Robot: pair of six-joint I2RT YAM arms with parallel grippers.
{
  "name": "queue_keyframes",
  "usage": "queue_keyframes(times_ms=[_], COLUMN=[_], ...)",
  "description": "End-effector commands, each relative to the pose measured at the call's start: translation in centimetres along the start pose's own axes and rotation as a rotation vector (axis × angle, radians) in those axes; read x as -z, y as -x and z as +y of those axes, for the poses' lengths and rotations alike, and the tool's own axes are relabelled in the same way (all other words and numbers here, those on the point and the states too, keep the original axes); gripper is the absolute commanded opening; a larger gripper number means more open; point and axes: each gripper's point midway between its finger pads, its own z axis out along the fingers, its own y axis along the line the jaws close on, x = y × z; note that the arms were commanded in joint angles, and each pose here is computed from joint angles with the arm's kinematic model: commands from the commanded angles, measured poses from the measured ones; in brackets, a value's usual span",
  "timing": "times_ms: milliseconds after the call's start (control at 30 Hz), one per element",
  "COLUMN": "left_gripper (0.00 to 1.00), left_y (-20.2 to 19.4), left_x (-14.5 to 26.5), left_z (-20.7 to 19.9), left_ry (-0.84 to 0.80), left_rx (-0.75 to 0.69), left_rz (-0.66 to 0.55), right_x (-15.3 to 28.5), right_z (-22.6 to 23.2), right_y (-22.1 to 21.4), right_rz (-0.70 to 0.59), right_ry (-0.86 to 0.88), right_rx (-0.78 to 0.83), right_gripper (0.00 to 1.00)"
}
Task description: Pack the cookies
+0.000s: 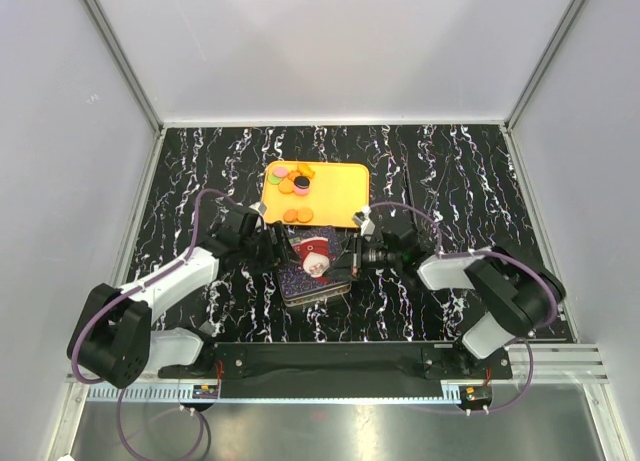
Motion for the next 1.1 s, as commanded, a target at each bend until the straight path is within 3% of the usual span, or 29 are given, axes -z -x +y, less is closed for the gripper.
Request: queue_keyframes(times_ms=[0, 200, 667, 900, 967, 1000, 1067], left_gripper=[0.81, 0.81, 0.81, 0.83, 0.83, 0.84, 0.86], left_y=[1.8, 1.9, 2.0, 2.4, 2.5, 2.4, 2.4], left_x=[0.3, 0.3, 0.5, 0.8, 0.9, 1.0, 1.0], left_z=[-1.9, -2.0, -2.0, -2.4, -2.5, -2.4, -2.4], left_ry=[-0.056, -0.051, -0.042, -0.046, -0.046, -0.044, -0.044], left_rx=[-0.032, -0.038, -0.047, -0.057, -0.062, -0.065, -0.069], left_rz=[-0.042, -0.04, -0.038, -0.043, -0.045, -0.043, -0.043], right_x=[-1.4, -0.8, 0.6, 0.2, 0.3, 0.3, 0.5], right_z=[-2.9, -8.0, -9.9, -9.0, -8.2, -8.3, -6.3], right_y=[-1.8, -4.7, -5.2, -4.5, -4.1, -4.0, -2.7], right_rz=[0.02, 0.027, -0.007, -0.004, -0.002, 0.005, -0.013], right_ry=[-0.059, -0.134, -0.051, -0.02, -0.022, -0.048, -0.038], right_rx=[-0.026, -0.113, -0.242, -0.215, -0.19, -0.208, -0.129], right_gripper=[0.0, 0.0, 0.0, 0.0, 0.06, 0.16, 0.27])
